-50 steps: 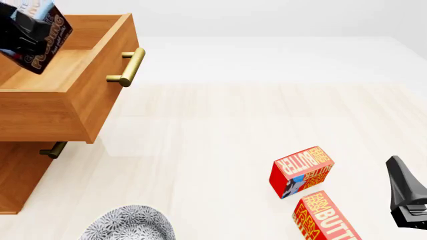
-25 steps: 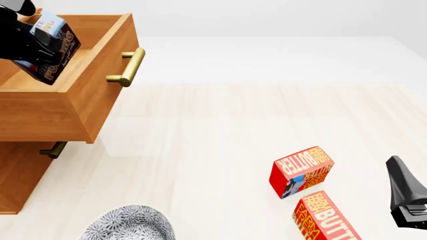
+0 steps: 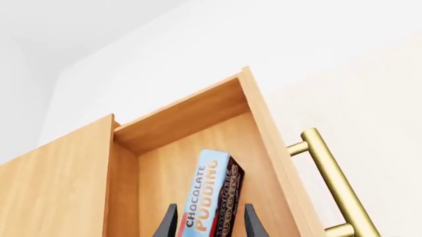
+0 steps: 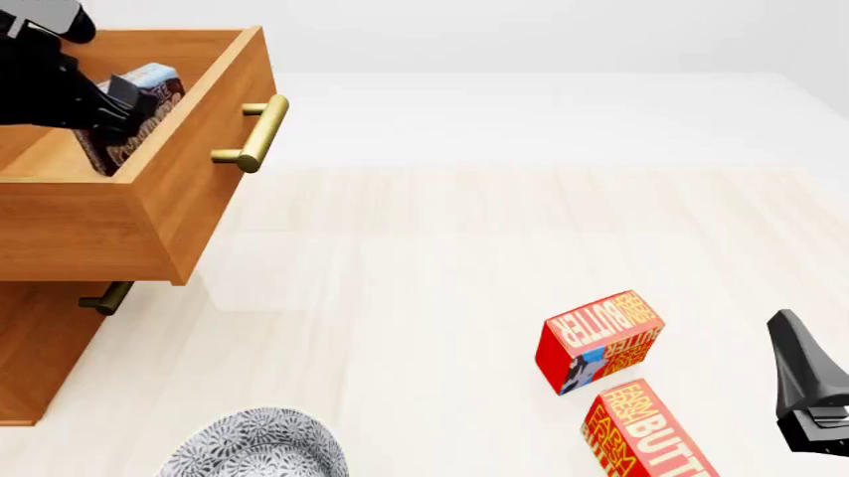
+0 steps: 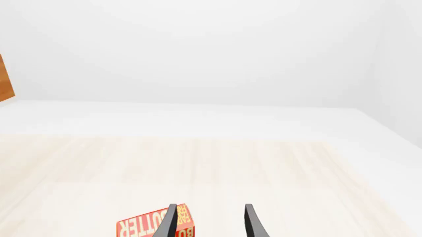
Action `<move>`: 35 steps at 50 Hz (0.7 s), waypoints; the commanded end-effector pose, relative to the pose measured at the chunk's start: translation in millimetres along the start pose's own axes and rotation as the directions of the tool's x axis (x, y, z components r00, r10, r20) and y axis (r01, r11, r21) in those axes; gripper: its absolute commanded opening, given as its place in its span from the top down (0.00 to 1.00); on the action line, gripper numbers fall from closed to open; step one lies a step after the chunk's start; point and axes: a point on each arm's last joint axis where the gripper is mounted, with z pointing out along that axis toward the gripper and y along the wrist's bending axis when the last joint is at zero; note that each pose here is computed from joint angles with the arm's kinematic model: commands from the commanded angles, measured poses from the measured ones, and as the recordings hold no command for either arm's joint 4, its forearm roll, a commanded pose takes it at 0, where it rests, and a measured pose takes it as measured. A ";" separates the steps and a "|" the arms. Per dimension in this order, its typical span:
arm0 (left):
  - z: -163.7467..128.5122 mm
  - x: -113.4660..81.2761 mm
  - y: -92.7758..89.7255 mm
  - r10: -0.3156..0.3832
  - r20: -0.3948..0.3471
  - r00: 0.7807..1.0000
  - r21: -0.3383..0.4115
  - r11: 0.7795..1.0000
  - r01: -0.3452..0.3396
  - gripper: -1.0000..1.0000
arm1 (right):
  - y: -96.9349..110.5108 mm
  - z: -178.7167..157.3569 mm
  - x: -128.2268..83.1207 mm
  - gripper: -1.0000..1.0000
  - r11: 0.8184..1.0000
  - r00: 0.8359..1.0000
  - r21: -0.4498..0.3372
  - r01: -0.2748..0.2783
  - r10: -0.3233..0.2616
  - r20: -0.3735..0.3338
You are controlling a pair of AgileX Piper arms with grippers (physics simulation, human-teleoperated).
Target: Put the chocolate pudding in the top drawer of the cabinet and close it.
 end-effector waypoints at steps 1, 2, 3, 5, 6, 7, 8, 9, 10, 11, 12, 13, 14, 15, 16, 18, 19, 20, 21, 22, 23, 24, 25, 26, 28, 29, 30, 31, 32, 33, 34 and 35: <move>5.8 -0.2 -2.2 -0.008 -0.011 1.000 0.013 1.000 0.008 0.00 | 0.0 -0.1 0.1 0.00 1.000 1.000 0.001 -0.003 0.003 -0.001; 1.8 1.4 0.7 0.005 -0.004 1.000 -0.003 1.000 -0.005 0.00 | 0.0 -0.1 0.1 0.00 1.000 1.000 0.001 -0.004 0.004 -0.001; 0.3 -0.2 0.7 0.001 -0.003 1.000 -0.001 1.000 -0.001 0.00 | 0.0 -0.1 0.1 0.00 1.000 1.000 0.000 -0.003 0.003 -0.002; -6.2 -3.2 2.5 0.001 0.008 1.000 -0.007 1.000 -0.001 0.00 | 0.0 -0.1 0.1 0.00 1.000 1.000 0.001 -0.003 0.003 -0.002; -6.2 -3.2 2.5 0.001 0.007 1.000 -0.007 1.000 -0.001 0.00 | 0.0 -0.1 0.1 0.00 1.000 1.000 0.001 -0.003 0.003 -0.002; -12.9 -7.5 3.9 -0.006 0.021 1.000 -0.011 1.000 0.006 0.00 | 0.0 -0.1 0.1 0.00 1.000 1.000 0.001 -0.004 0.004 -0.002; -13.0 -7.6 3.9 -0.006 0.021 1.000 -0.011 1.000 0.006 0.00 | 0.0 -0.1 0.1 0.00 1.000 1.000 0.001 -0.004 0.004 -0.002; -17.0 -9.5 3.8 -0.005 0.026 1.000 -0.010 1.000 0.005 0.00 | 0.0 -0.1 0.1 0.00 1.000 1.000 0.001 -0.003 0.003 -0.001; -21.4 -10.4 4.7 -0.004 0.032 0.999 -0.014 1.000 0.005 0.00 | 0.0 -0.1 0.1 0.00 1.000 1.000 0.001 -0.004 0.004 -0.002; -23.2 -13.3 2.2 -0.009 0.038 0.999 -0.003 1.000 0.009 0.00 | 0.0 -0.1 0.1 0.00 1.000 1.000 0.001 -0.003 0.003 -0.001; -27.8 -13.5 1.6 0.003 0.045 0.999 -0.004 1.000 -0.003 0.00 | 0.0 -0.1 0.1 0.00 1.000 1.000 0.001 -0.003 0.003 -0.001; -33.3 -12.9 3.4 0.015 0.056 0.998 -0.017 1.000 -0.014 0.00 | -0.1 -0.1 0.1 0.00 1.000 1.000 0.001 -0.004 0.004 -0.001; -35.1 -13.6 3.4 0.014 0.058 0.998 -0.017 1.000 -0.013 0.00 | 0.0 -0.1 0.1 0.00 1.000 1.000 0.001 -0.003 0.003 -0.001; -37.2 -16.7 1.2 0.012 0.063 0.998 -0.005 1.000 -0.011 0.00 | 0.0 -0.1 0.1 0.00 1.000 1.000 0.001 -0.004 0.004 -0.001; -37.2 -16.7 1.2 0.012 0.063 0.998 -0.005 1.000 -0.011 0.00 | 0.0 -0.1 0.1 0.00 1.000 1.000 0.001 -0.004 0.004 -0.001; -43.2 -19.1 1.4 0.017 0.075 0.997 -0.007 1.000 -0.017 0.00 | 0.0 -0.1 0.1 0.00 1.000 1.000 0.001 -0.003 0.003 -0.001; -46.2 -20.3 1.6 0.017 0.081 0.997 -0.008 1.000 -0.017 0.00 | 0.0 -0.1 0.1 0.00 1.000 1.000 0.001 -0.004 0.004 -0.002; -48.7 -21.9 0.4 0.020 0.087 0.996 -0.003 1.000 -0.020 0.00 | 0.0 -0.1 0.1 0.00 1.000 1.000 0.001 -0.003 0.003 -0.001; -55.4 -21.4 0.6 0.039 0.106 0.994 -0.015 0.999 -0.037 0.00 | 0.0 0.0 0.2 0.00 1.000 1.000 0.001 -0.004 0.004 -0.002; -61.5 -19.6 2.5 0.053 0.119 0.991 -0.034 0.998 -0.049 0.00 | 0.0 -0.1 0.1 0.00 1.000 1.000 0.001 -0.003 0.003 -0.001; -64.3 -19.8 2.6 0.054 0.125 0.991 -0.037 0.998 -0.050 0.00 | 0.0 -0.1 0.1 0.00 1.000 1.000 0.001 -0.003 0.003 -0.001; -67.3 -18.5 3.1 0.064 0.129 0.990 -0.045 0.997 -0.059 0.00 | 0.0 -0.1 0.1 0.00 1.000 1.000 0.000 -0.004 0.004 -0.002; -65.4 -21.1 -1.0 0.058 0.127 0.990 -0.020 0.998 -0.056 0.00 | 0.0 -0.1 0.1 0.00 1.000 1.000 0.001 -0.003 0.003 -0.001; -65.4 -21.2 -1.0 0.058 0.127 0.990 -0.020 0.998 -0.056 0.00 | 0.0 -0.1 0.1 0.00 1.000 1.000 0.001 -0.003 0.003 -0.001; -70.4 -22.0 -0.8 0.063 0.136 0.989 -0.024 0.998 -0.061 0.00 | 0.0 -0.1 0.1 0.00 1.000 1.000 0.001 -0.003 0.003 -0.001; -71.1 -22.4 -1.1 0.064 0.137 0.988 -0.022 0.998 -0.061 0.00 | 0.0 -0.1 0.1 0.00 1.000 1.000 0.001 -0.003 0.003 -0.002; -75.9 -18.3 2.5 0.080 0.143 0.987 -0.052 0.996 -0.073 0.00 | 0.0 -0.1 0.1 0.00 1.000 1.000 0.001 -0.004 0.004 -0.002; -71.8 -21.9 -1.7 0.062 0.138 0.988 -0.020 0.998 -0.060 0.00 | 0.0 -0.1 0.1 0.00 1.000 1.000 0.001 -0.003 0.003 -0.001; -69.7 -25.5 -4.9 0.045 0.136 0.990 0.004 0.999 -0.046 0.00 | 0.0 -0.1 0.1 0.00 1.000 1.000 0.001 -0.004 0.004 -0.002; -73.6 -22.0 -2.9 0.068 0.147 0.987 -0.019 0.998 -0.066 0.00 | 0.0 -0.1 0.1 0.00 1.000 1.000 0.001 -0.003 0.003 -0.001; -73.6 -21.9 -3.0 0.068 0.147 0.987 -0.019 0.998 -0.066 0.00 | 0.0 -0.1 0.1 0.00 1.000 1.000 0.001 -0.003 0.003 -0.001; -77.8 -20.4 -1.8 0.078 0.157 0.984 -0.034 0.997 -0.074 0.00 | 0.0 -0.1 0.1 0.00 1.000 1.000 0.001 -0.004 0.004 -0.001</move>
